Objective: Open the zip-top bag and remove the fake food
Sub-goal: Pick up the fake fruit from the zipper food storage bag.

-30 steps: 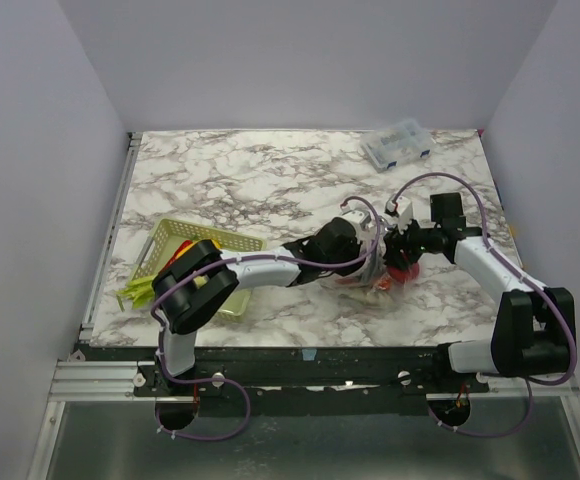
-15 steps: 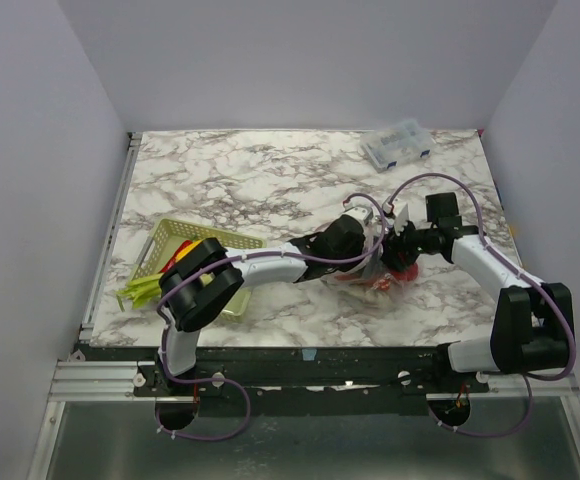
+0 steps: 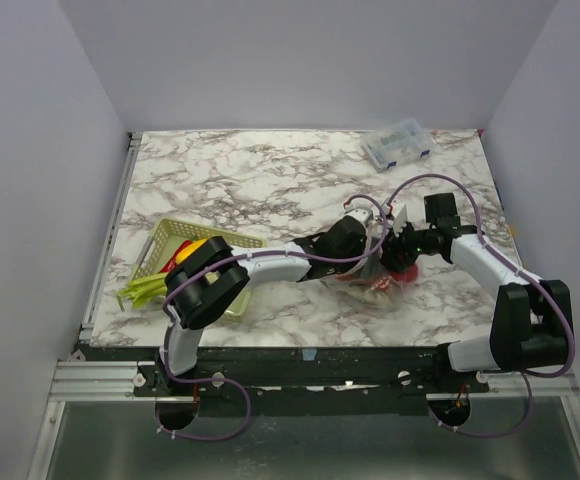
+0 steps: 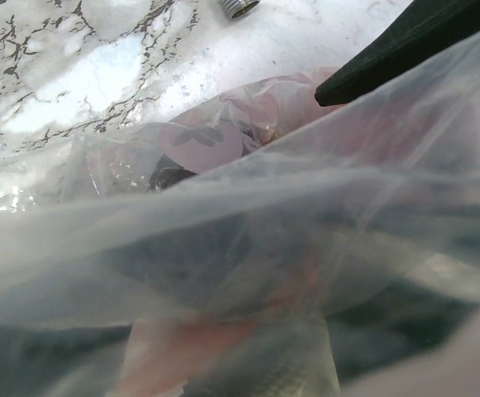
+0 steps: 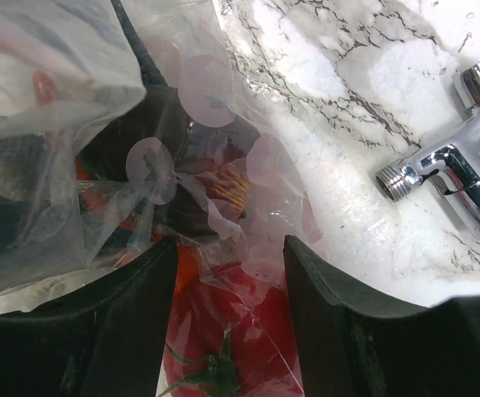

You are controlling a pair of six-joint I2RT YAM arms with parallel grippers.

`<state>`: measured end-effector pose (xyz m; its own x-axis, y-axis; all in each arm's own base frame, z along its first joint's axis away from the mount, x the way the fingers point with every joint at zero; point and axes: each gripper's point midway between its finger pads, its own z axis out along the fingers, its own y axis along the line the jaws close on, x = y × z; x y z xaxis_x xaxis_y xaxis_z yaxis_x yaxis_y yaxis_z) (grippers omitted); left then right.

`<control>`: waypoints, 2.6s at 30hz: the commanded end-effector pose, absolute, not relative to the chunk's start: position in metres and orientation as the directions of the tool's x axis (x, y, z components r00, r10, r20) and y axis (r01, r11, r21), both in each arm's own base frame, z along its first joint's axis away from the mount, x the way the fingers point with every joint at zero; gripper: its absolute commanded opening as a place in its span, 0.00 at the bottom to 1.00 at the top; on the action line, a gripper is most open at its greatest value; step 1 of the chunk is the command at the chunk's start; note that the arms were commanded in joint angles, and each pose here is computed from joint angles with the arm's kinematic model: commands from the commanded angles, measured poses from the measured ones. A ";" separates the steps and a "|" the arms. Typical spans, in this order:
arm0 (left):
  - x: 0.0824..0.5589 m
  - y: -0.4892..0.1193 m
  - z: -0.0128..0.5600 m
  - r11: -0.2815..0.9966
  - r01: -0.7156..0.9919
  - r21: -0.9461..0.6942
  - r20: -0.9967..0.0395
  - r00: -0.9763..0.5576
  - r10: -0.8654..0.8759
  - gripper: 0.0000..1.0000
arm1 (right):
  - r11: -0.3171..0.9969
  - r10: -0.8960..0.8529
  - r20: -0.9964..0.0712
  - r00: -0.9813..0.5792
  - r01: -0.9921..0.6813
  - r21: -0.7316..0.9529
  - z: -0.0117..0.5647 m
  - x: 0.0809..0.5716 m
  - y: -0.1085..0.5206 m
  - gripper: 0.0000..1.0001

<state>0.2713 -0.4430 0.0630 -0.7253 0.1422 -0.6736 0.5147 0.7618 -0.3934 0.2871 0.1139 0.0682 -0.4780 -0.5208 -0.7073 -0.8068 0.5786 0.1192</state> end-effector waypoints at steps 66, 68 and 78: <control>0.206 -0.363 0.140 0.676 0.602 -0.425 -0.753 -0.649 0.105 0.01 | 0.639 -0.434 -0.792 -0.430 -0.767 0.066 0.113 0.303 0.113 0.00; 0.204 -0.358 0.142 0.676 0.603 -0.424 -0.756 -0.647 0.102 0.01 | 0.635 -0.434 -0.793 -0.427 -0.769 0.067 0.113 0.302 0.114 0.00; 0.192 -0.333 0.152 0.681 0.604 -0.414 -0.767 -0.634 0.097 0.01 | 0.622 -0.437 -0.794 -0.422 -0.779 0.071 0.113 0.301 0.115 0.00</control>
<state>0.2004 -0.3436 0.1480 -0.6455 0.0816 -0.7594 0.5897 0.6851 -0.4277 0.2972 0.1203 0.1158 -0.4255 -0.4306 -0.7960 -0.7878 0.6091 0.0917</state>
